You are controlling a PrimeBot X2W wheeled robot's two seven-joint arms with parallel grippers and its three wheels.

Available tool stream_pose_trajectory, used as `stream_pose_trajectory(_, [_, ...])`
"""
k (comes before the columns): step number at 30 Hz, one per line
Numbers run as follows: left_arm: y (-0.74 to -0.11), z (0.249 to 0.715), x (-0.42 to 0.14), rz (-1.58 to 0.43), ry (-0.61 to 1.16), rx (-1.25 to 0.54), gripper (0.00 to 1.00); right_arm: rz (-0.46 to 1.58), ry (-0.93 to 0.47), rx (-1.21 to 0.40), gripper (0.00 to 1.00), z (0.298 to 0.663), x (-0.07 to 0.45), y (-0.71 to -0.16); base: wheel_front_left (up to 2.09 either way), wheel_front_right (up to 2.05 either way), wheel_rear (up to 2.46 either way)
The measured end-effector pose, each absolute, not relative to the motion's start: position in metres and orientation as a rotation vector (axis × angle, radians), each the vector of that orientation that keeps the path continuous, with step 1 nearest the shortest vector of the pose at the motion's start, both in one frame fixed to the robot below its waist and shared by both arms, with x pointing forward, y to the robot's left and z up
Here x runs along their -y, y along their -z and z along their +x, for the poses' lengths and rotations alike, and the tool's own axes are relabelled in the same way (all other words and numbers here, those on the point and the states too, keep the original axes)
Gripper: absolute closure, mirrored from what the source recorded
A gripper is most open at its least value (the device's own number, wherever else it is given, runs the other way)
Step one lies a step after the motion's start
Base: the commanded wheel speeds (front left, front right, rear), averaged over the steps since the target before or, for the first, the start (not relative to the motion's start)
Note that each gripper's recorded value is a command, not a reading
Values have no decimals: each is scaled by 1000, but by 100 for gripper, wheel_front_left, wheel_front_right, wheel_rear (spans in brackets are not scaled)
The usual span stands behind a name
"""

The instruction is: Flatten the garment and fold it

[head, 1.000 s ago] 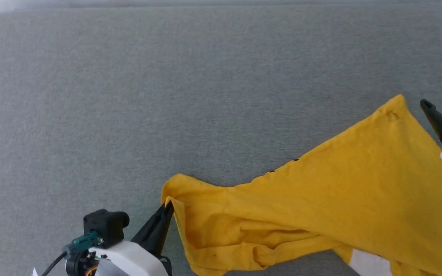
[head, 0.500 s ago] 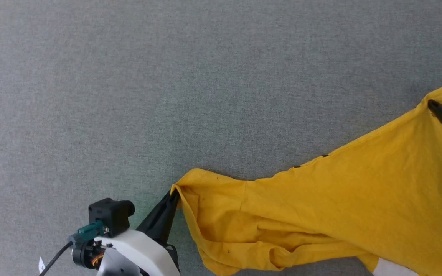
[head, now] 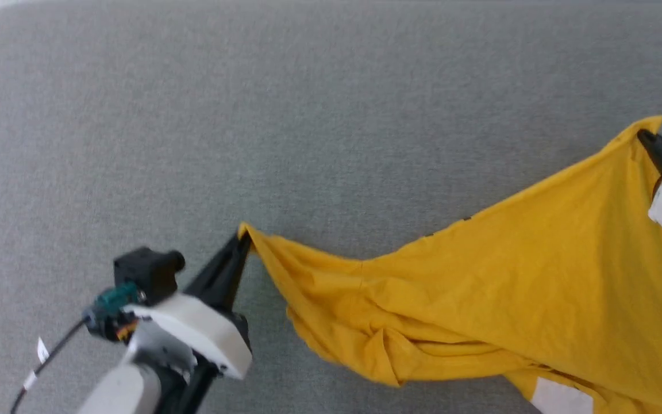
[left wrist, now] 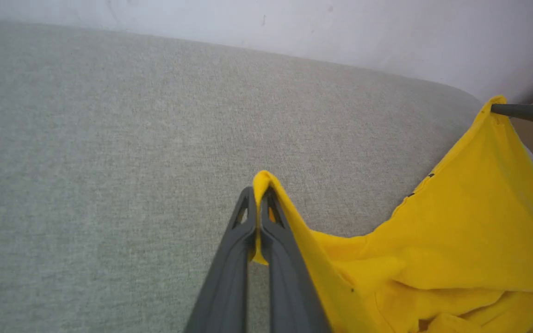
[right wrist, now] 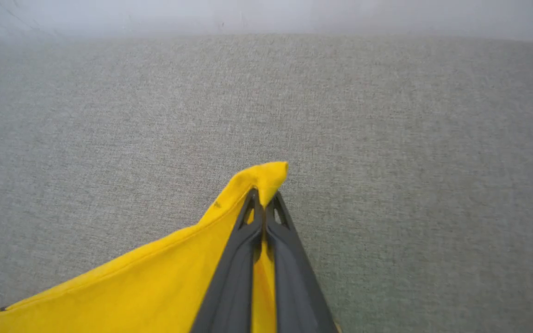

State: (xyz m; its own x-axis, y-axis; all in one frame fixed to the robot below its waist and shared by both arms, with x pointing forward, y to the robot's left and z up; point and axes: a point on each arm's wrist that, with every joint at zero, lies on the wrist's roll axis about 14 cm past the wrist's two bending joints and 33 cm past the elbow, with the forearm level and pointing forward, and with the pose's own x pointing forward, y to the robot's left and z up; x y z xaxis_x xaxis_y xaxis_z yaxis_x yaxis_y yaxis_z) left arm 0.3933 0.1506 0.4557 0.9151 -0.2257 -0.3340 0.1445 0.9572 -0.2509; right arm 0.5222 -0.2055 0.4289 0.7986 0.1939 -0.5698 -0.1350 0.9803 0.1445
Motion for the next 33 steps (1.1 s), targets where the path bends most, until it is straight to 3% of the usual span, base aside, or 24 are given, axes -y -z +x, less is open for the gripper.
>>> stream_pose_trajectory(4, [-495,418,-158,-167,211,-237,100,138,-128,-469,100,522,218,-478,0,0,0])
stream_pose_trajectory(5, [-506,423,-158,-153,222,-207,100,144,-122,-434,91,520,220,-490,0,0,0])
stream_pose_trajectory(8, [-537,438,-157,-114,254,-137,100,154,-105,-327,79,517,226,-534,0,0,0])
stream_pose_trajectory(12, [-590,460,-152,-69,284,-32,100,150,-99,-178,72,512,230,-598,0,0,0])
stream_pose_trajectory(14, [-621,472,-152,-27,297,26,100,128,-88,-99,78,510,234,-632,0,0,0])
stream_pose_trajectory(17, [-670,489,-147,16,302,124,100,101,-58,28,100,506,243,-683,0,0,0])
stream_pose_trajectory(24, [-764,501,-124,90,339,296,100,49,-30,185,100,488,251,-762,0,0,0])
stream_pose_trajectory(33, [-825,497,-114,93,361,354,100,13,-39,185,100,474,252,-791,0,0,0])
